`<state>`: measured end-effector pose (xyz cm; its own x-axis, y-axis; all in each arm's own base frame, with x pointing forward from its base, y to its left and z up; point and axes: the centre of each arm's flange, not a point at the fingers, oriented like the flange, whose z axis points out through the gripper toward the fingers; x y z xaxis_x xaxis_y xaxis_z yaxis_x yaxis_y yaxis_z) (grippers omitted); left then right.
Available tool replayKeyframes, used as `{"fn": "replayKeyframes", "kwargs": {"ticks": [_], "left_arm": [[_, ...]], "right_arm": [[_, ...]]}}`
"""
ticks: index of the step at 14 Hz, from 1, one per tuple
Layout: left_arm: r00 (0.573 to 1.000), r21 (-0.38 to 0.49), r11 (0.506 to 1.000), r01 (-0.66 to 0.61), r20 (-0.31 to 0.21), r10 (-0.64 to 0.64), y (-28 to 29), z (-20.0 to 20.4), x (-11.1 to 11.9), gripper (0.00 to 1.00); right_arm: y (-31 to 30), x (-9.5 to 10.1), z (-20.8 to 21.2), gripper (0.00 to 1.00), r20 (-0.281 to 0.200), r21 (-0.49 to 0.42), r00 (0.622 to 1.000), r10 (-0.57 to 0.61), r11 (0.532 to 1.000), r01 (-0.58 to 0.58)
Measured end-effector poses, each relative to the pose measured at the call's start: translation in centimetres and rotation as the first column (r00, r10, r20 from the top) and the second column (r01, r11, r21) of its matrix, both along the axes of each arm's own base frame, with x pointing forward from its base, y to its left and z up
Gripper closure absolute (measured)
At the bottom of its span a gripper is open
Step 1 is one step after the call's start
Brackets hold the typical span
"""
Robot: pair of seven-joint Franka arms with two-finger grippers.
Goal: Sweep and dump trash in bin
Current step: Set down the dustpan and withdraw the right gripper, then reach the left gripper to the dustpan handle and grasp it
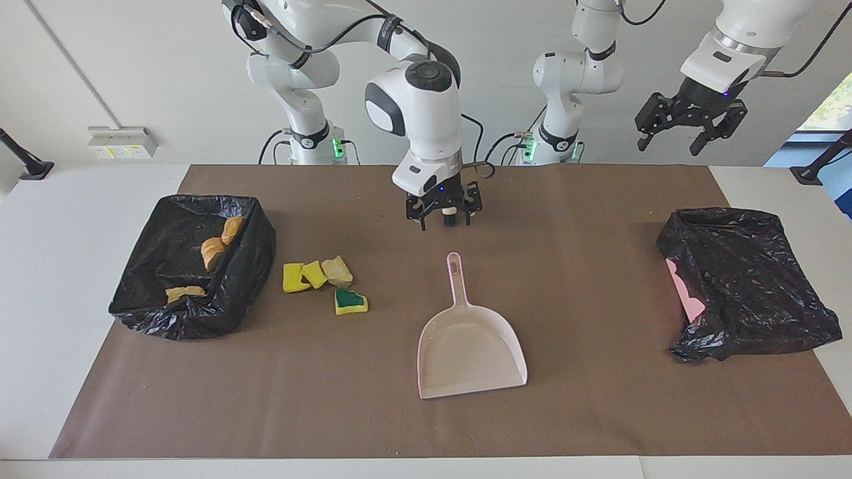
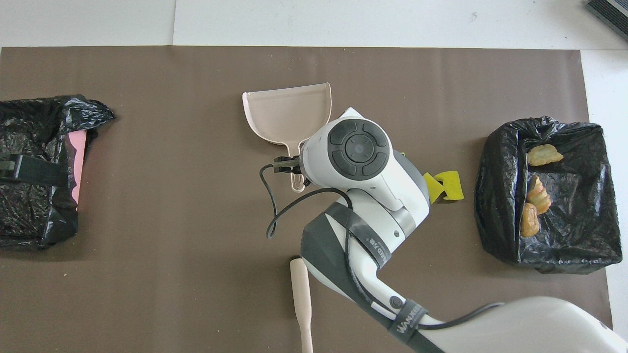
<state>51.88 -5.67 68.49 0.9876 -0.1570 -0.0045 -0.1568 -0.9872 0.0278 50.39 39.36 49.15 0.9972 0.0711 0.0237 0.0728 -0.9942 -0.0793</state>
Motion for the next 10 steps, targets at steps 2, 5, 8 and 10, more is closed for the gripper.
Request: {"fn": "replayKeyframes", "kwargs": {"ticks": [2,5,8,10], "left_arm": [[1.000,-0.001,1.000,-0.002,0.011,0.002,0.0,0.1,0.1,0.00],[0.999,-0.005,1.000,0.006,0.043,-0.006,-0.6,0.0,0.7,0.00],[0.997,-0.007,0.999,0.052,0.066,-0.051,-3.7,-1.6,1.7,0.00],[0.996,-0.011,0.998,0.055,0.070,-0.054,-7.2,-4.1,2.4,0.00]], "right_arm": [[1.5,-4.2,-0.4,0.00,-0.054,-0.015,0.998,0.029,0.999,-0.030],[2.6,-10.5,-2.2,0.00,-0.138,-0.027,0.990,0.041,0.999,-0.045],[2.8,-17.3,-3.9,0.00,-0.189,-0.014,0.981,0.035,0.999,-0.038],[2.6,-21.5,-6.3,0.00,-0.181,-0.014,0.982,0.050,0.998,-0.054]]}}
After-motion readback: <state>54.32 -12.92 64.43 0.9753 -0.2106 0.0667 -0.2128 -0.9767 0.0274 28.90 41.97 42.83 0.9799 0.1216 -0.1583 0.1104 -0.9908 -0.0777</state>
